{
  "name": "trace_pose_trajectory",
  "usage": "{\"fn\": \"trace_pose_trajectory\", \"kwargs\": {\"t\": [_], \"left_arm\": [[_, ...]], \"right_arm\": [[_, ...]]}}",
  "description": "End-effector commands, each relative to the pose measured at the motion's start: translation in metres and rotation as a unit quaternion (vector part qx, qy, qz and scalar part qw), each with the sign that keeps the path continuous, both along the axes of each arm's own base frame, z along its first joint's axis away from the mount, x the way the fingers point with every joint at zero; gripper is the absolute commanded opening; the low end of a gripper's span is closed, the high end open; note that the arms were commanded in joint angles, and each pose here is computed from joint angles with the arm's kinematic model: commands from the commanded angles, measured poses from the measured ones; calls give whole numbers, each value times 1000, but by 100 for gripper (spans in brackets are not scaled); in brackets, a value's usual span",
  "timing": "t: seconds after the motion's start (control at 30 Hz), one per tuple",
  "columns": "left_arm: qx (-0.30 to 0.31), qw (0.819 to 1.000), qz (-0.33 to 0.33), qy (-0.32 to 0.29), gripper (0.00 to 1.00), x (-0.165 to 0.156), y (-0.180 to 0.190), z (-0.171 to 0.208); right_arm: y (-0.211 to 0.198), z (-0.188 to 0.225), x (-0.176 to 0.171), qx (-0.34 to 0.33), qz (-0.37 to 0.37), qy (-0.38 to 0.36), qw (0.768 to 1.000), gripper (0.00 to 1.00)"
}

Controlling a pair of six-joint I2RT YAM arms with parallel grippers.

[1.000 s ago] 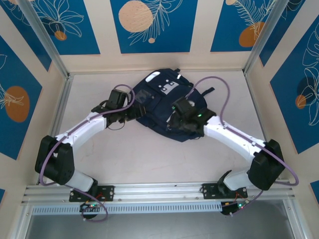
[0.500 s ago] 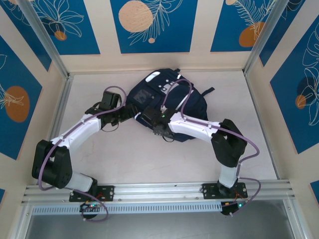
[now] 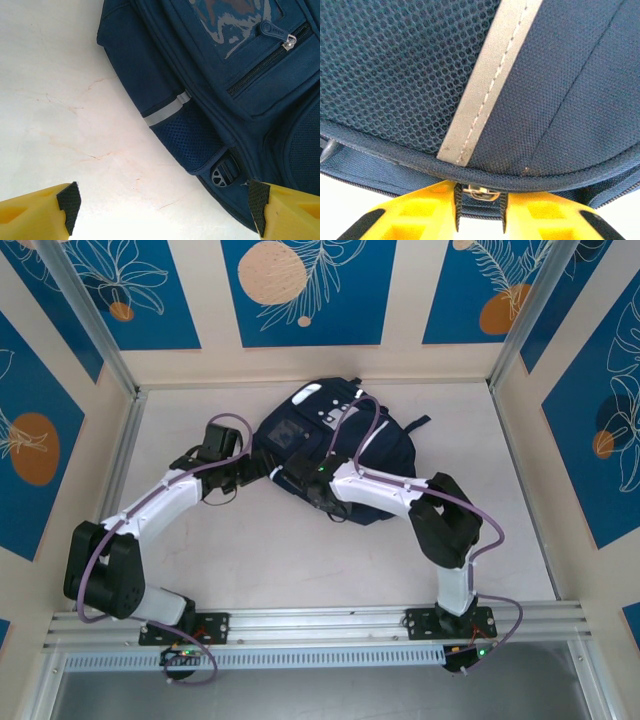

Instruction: Pack the student bag

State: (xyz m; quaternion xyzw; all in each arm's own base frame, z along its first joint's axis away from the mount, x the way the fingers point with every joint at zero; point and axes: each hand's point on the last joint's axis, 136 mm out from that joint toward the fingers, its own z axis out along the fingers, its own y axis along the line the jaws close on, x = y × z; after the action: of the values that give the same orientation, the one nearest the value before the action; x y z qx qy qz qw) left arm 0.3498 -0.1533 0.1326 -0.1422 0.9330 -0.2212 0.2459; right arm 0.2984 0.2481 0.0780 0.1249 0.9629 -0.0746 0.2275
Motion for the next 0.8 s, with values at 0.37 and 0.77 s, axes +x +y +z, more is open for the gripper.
{"fn": "trace_pose_trajectory", "kwargs": {"t": [0.37,0.77], "left_arm": [[-54,998,-31,10,87,-2,-17,0],[-191,976,-109,-6,71,11,-82,16]], "right_arm": [[3,20,27,-35,50,-55,997,6],[19,35,4,100,149,9,984,0]]}}
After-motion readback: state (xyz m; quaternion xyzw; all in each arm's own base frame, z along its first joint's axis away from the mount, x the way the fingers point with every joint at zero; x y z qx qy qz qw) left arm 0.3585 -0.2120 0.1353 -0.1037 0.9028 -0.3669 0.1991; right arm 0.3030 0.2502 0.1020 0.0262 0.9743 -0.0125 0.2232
